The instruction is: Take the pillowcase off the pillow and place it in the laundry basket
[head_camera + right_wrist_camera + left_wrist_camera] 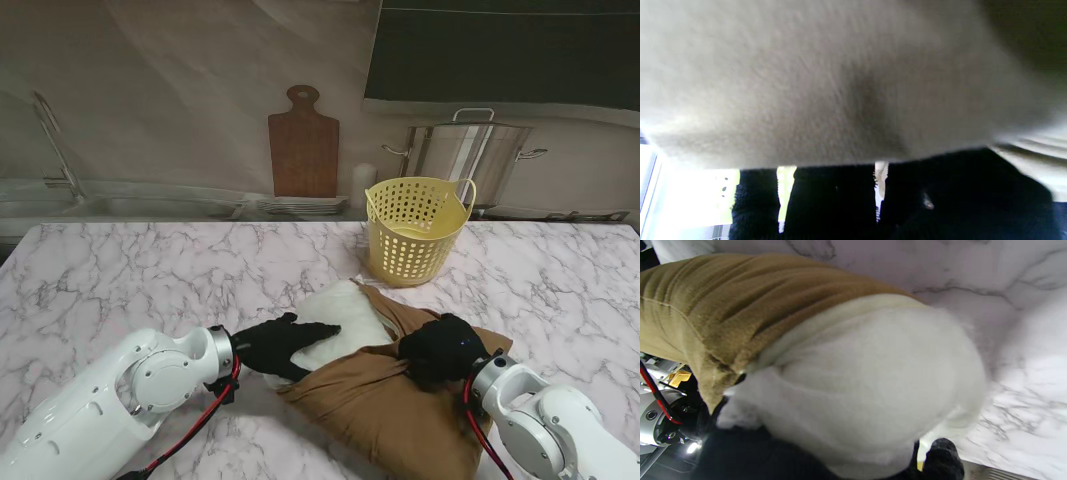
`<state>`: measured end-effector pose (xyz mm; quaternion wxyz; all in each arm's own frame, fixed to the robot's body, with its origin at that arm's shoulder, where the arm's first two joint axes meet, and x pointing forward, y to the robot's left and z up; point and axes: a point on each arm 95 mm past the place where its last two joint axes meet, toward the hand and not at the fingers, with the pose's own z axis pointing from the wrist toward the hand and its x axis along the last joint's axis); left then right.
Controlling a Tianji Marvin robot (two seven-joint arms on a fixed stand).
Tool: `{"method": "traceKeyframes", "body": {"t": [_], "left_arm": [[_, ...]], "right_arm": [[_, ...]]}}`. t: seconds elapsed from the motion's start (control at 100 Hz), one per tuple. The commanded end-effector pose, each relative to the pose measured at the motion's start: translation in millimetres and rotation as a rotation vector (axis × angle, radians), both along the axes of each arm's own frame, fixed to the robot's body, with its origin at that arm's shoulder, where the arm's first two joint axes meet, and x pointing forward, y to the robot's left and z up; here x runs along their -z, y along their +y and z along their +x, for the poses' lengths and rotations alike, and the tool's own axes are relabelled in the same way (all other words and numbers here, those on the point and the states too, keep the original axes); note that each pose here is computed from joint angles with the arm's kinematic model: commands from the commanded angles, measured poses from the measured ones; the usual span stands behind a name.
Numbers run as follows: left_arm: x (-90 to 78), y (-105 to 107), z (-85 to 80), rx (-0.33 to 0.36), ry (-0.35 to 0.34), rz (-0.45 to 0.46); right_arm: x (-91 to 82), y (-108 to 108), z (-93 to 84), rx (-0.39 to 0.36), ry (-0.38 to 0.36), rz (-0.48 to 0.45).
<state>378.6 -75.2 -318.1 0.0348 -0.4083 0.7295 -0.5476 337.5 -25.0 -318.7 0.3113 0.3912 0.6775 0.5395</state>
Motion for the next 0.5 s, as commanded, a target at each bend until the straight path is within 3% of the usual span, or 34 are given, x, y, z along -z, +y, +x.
{"method": "traceKeyframes", "body": {"t": [0.0,0.18,0.33,0.49], "left_arm": [[9.7,-8.6,-2.8,0.016,0.043,0.001],[21.2,-12.5,1.2,0.033,0.054,0.037],[28.9,-13.9,2.2,0.007,0.116,0.052],[38.5,-21.7,6.7,0.012,0.178,0.098]], "right_arm": [[9.2,-1.8,-1.2,0.008,0.024,-0.009],[9.3,-0.7,-1.2,0.004,0.02,-0.002],[7.7,-0.4,-3.7,0.011,0.004,0.018],[2.0,4.0,-11.8,0.025,-0.041,0.1]]}}
